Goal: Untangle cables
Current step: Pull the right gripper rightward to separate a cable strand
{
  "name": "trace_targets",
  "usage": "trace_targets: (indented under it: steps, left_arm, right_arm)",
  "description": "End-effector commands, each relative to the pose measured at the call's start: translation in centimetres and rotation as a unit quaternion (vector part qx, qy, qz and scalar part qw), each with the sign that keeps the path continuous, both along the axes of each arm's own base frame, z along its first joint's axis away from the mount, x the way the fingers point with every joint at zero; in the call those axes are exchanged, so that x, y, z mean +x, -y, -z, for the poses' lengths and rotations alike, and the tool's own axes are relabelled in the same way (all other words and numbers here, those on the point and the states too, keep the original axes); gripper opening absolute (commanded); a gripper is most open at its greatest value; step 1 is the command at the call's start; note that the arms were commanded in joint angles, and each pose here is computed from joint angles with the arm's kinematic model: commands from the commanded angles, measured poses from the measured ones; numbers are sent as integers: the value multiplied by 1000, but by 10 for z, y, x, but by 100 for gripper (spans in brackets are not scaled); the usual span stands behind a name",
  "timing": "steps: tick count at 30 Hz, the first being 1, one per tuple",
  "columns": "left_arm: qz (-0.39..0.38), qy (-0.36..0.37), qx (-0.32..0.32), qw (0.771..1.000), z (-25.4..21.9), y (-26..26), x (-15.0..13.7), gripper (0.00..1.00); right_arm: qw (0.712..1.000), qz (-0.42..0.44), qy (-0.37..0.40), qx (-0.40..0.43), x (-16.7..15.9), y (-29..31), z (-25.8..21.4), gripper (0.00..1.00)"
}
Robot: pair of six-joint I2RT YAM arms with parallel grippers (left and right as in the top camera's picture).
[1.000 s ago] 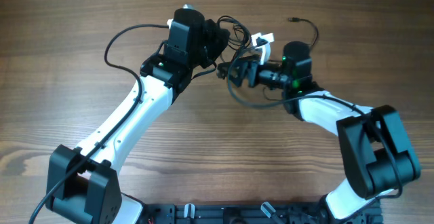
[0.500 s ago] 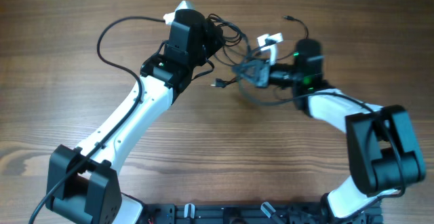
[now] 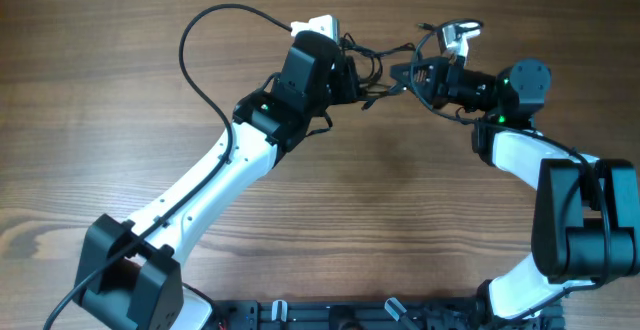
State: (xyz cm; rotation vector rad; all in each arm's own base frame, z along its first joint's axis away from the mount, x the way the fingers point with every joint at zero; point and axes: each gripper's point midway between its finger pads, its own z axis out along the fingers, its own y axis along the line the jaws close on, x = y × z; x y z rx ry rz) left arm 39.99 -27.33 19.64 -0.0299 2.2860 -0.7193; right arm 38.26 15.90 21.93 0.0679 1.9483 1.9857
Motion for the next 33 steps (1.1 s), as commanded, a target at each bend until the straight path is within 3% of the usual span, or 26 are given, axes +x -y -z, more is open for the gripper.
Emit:
trace_targets:
  steps: [1,6,11,15,22,25,28,29,30,33]
  left_arm:
    - [16,-1,51,999,13,-8,-3,4]
    - [38,-14,42,998,16,-2,-11,4]
    - [93,-28,1,995,11,18,-24,4]
    - [104,-32,-9,994,9,22,-27,4]
    - [95,25,-41,994,-17,30,-10,4]
    - [48,16,-66,997,-21,25,-1,4]
    - [48,17,-67,996,-22,25,-1,4]
    - [48,17,-67,996,-22,25,-1,4]
    - [47,16,-68,996,-22,25,-1,4]
    - [-36,-12,-101,994,-21,13,10,4]
  right_arm:
    - [998,66,-12,18,22,18,-8,4]
    - [988,152,5,26,47,35,-12,4]
    - [980,188,55,-43,59,25,13,4]
    - [981,148,105,-73,46,-17,18,4]
    - [984,84,81,-133,25,-41,62,6]
    - [983,56,109,-133,16,-46,60,24]
    - [979,59,136,-141,18,-43,58,54]
    - [977,63,142,-144,20,-39,58,66]
    - [976,77,142,-146,25,-26,58,100]
    - [973,103,150,-141,35,17,52,100]
